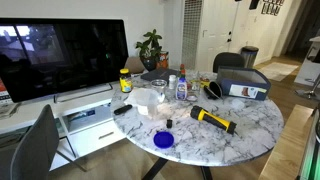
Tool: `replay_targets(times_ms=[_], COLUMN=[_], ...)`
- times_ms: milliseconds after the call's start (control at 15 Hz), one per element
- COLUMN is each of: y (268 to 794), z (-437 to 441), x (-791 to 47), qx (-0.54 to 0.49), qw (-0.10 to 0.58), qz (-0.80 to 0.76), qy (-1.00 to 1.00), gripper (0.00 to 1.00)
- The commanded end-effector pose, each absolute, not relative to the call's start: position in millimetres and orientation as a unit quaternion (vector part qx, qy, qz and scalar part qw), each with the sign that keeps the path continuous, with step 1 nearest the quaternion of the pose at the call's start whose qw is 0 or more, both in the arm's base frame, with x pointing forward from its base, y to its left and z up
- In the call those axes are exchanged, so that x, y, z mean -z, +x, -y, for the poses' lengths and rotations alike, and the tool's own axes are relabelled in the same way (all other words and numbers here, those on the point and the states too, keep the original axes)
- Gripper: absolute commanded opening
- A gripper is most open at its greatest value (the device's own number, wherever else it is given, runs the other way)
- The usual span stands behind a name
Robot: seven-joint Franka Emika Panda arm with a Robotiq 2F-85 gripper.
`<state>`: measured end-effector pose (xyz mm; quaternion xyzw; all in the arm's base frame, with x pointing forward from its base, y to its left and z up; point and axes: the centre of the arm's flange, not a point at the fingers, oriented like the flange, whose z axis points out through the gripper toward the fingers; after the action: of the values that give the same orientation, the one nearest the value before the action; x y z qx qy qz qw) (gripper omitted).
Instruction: Turn of the flashlight
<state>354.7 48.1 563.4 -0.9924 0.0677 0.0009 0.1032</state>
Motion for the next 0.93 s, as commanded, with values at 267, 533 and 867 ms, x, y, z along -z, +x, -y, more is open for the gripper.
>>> replay_targets(times_ms=[267, 533, 867], y=[355, 355, 381], z=[-48, -48, -58], x=[-563, -563, -516], qx=[-0.001, -0.001, -0.008], qw=[0.103, 0.103, 0.083], qz=[-0.068, -0.068, 0.012], qy=[-0.992, -0.992, -0.996], gripper=[1.00, 1.00, 1.00])
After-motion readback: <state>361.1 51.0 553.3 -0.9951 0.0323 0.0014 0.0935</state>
